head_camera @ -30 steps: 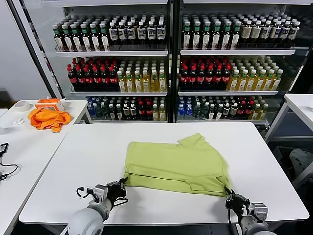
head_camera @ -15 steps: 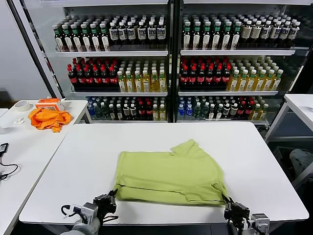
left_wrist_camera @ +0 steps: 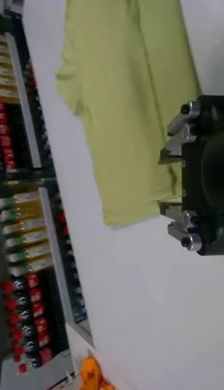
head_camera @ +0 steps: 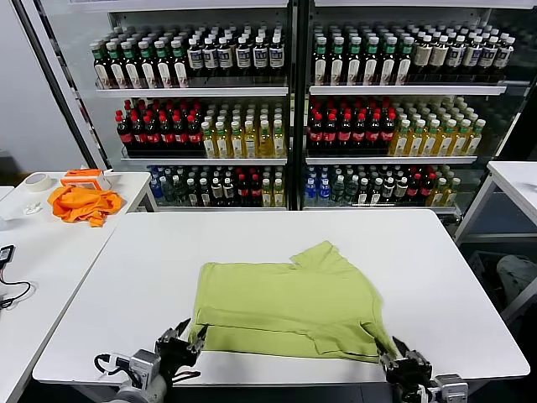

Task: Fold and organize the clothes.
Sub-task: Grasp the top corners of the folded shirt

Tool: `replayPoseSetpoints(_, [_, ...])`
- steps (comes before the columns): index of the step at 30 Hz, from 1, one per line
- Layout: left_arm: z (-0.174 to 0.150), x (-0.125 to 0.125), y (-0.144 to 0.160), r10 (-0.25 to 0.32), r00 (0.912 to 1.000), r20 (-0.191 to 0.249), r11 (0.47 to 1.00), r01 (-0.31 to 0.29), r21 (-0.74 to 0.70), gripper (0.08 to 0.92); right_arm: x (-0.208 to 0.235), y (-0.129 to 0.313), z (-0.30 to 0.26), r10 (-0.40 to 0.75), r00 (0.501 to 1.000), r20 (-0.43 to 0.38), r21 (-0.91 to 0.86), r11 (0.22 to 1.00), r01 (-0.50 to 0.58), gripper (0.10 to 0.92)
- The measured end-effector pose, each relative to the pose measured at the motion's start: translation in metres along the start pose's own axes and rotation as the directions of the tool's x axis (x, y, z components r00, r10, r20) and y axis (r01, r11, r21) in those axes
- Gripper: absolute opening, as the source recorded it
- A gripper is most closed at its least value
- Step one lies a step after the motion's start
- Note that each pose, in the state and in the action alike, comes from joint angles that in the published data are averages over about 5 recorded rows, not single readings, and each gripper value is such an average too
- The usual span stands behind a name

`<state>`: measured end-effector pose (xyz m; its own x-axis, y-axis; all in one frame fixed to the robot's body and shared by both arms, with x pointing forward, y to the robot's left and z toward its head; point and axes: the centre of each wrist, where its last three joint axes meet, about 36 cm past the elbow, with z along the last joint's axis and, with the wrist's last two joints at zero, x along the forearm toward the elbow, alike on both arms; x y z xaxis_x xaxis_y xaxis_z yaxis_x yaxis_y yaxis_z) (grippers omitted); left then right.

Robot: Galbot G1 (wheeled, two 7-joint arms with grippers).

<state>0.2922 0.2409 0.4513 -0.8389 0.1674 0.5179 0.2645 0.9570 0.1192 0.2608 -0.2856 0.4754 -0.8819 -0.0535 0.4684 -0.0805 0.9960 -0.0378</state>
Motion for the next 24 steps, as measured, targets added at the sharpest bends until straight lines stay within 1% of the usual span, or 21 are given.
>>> replayPoseSetpoints(3, [-0.008, -0.003, 0.005, 0.007, 0.9995, 0.031, 1.0, -0.007, 0.002, 0.602, -0.009, -0.004, -0.012, 0.003, 1.0, 0.029, 0.007, 1.0, -0.003, 0.695])
replayPoseSetpoints(6, [-0.015, -0.012, 0.01, 0.019, 0.998, 0.06, 1.0, -0.02, 0.011, 0.689, -0.027, -0.007, -0.023, 0.005, 0.999, 0.054, 0.001, 1.0, -0.005, 0.775])
replayPoseSetpoints(8, [-0.019, -0.021, 0.013, 0.028, 0.9966, 0.077, 0.999, -0.029, 0.018, 0.749, -0.043, -0.008, -0.03, 0.002, 0.998, 0.067, -0.009, 1.0, -0.001, 0.807])
replayPoseSetpoints(11, [-0.024, -0.039, 0.019, 0.036, 0.9949, 0.094, 0.999, -0.039, 0.03, 0.806, -0.069, -0.007, -0.04, -0.01, 0.996, 0.084, -0.024, 1.0, 0.012, 0.821])
replayPoseSetpoints(14, [-0.027, -0.061, 0.025, 0.043, 0.9941, 0.1, 0.998, -0.048, 0.044, 0.821, -0.098, -0.004, -0.05, -0.027, 0.995, 0.097, -0.034, 0.999, 0.03, 0.822])
replayPoseSetpoints(18, [-0.033, -0.091, 0.036, 0.05, 0.994, 0.097, 0.997, -0.055, 0.049, 0.822, -0.136, 0.004, -0.064, -0.046, 0.993, 0.107, -0.043, 0.998, 0.051, 0.823])
replayPoseSetpoints(24, [-0.042, -0.131, 0.053, 0.044, 0.9947, 0.092, 0.997, -0.049, 0.052, 0.823, -0.192, 0.022, -0.08, -0.052, 0.994, 0.101, -0.047, 0.997, 0.057, 0.823])
